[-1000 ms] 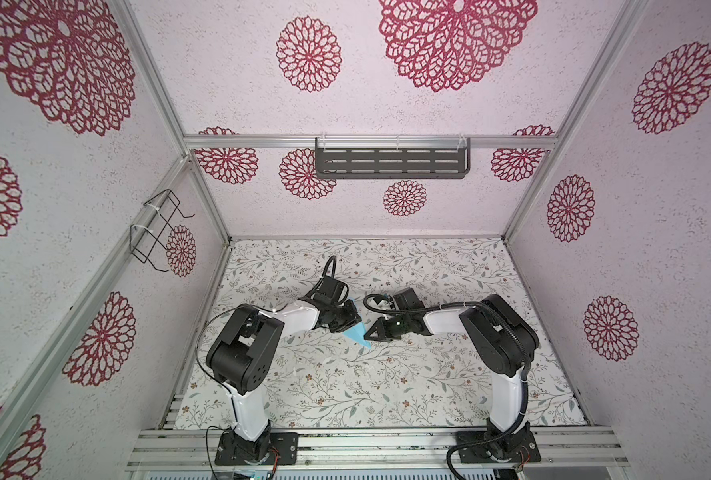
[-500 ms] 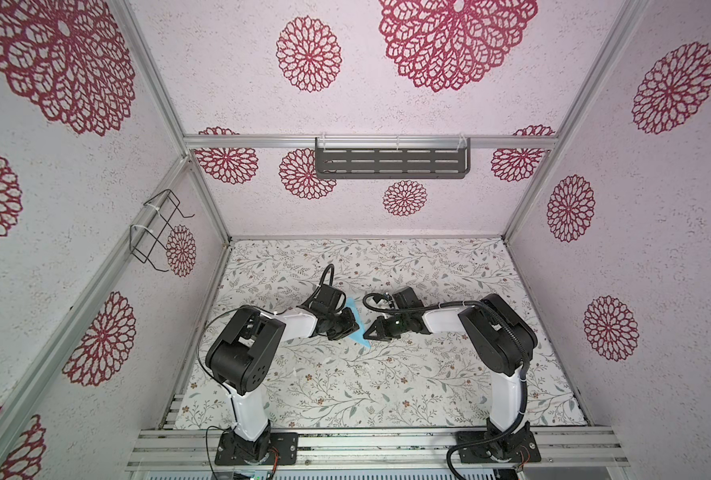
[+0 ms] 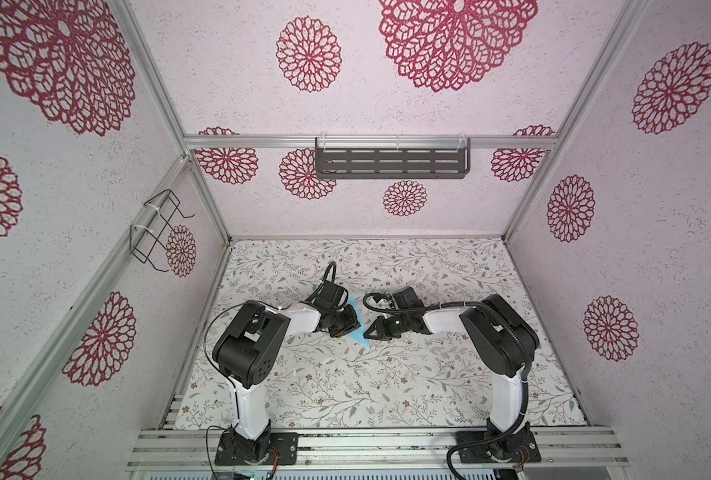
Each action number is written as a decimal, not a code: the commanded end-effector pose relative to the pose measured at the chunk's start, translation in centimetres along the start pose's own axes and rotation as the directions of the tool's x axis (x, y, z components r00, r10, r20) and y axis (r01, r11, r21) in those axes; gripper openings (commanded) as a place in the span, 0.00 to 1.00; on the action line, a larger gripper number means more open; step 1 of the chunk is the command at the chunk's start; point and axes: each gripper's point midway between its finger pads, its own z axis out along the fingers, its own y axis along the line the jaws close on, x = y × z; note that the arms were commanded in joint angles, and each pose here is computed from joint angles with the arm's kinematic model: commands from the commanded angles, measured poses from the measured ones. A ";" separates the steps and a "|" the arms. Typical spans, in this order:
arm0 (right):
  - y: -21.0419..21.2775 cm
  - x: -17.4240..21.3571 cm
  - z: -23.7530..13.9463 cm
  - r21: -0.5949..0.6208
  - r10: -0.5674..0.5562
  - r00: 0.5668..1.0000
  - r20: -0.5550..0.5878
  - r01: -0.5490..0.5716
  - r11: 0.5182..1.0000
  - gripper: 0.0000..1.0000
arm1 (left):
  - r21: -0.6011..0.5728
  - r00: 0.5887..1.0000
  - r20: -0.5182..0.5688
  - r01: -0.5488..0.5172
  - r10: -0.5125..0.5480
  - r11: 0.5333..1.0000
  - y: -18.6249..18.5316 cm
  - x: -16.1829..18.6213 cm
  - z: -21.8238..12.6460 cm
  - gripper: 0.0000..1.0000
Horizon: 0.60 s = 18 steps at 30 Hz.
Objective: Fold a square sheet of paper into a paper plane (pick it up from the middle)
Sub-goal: 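Hold the layered sheet with both grippers, adjusting the left gripper's angle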
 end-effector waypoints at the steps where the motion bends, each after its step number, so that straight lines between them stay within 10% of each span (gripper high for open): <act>1: 3.6 -2.2 -1.8 -0.047 -0.099 0.991 0.086 0.103 0.994 0.07 | -0.124 0.998 -0.039 0.046 -0.052 0.991 3.5 1.5 1.0 0.11; 18: -1.5 0.8 1.7 0.052 0.033 0.999 -0.016 -0.032 0.998 0.07 | -0.045 0.999 -0.036 0.009 -0.010 0.999 1.5 1.1 0.4 0.13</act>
